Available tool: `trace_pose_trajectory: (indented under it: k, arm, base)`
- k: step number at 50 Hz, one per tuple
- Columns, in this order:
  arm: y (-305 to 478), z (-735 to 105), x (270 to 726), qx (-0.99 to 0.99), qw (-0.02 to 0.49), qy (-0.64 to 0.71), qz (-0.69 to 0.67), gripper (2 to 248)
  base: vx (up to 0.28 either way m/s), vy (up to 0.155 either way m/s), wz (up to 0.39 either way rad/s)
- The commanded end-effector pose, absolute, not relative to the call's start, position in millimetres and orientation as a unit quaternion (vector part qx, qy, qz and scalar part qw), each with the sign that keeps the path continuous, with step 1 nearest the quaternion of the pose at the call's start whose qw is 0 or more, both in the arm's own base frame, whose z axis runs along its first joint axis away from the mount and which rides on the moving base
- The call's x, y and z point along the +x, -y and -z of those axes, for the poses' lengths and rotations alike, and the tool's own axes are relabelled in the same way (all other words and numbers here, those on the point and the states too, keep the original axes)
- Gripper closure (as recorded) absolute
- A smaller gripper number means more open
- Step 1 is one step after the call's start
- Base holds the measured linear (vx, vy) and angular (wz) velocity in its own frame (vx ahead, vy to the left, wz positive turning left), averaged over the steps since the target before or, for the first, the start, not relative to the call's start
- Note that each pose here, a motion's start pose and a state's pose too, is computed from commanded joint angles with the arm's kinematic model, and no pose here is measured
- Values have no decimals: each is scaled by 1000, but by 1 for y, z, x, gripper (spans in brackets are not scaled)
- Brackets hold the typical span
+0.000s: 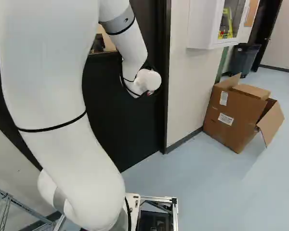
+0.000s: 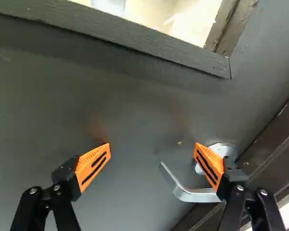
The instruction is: Open the door and move inside
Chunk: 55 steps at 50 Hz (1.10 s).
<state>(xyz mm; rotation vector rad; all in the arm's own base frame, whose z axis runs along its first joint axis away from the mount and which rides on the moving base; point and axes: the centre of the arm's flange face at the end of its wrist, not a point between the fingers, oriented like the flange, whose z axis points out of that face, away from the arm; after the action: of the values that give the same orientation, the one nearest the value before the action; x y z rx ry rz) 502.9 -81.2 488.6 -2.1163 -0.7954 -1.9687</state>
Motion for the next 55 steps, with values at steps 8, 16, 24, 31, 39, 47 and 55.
trace_pose_trajectory:
  k: [8,16,24,31,39,47,55]
  arm:
    - [81,-479,503,-710,76,262,649,3]
    - [82,-470,504,-716,80,260,643,3]
    - [82,-461,504,-721,84,257,638,3]
    - [82,-452,505,-726,88,255,632,3]
    - [82,-443,506,-732,92,252,627,3]
    - [84,-434,511,-737,95,241,624,3]
    - [86,-425,519,-742,96,230,622,3]
  base:
    - [0,0,0]
    - [0,0,0]
    - [0,0,0]
    - [0,0,0]
    - [0,0,0]
    - [0,0,0]
    - [-3,0,1]
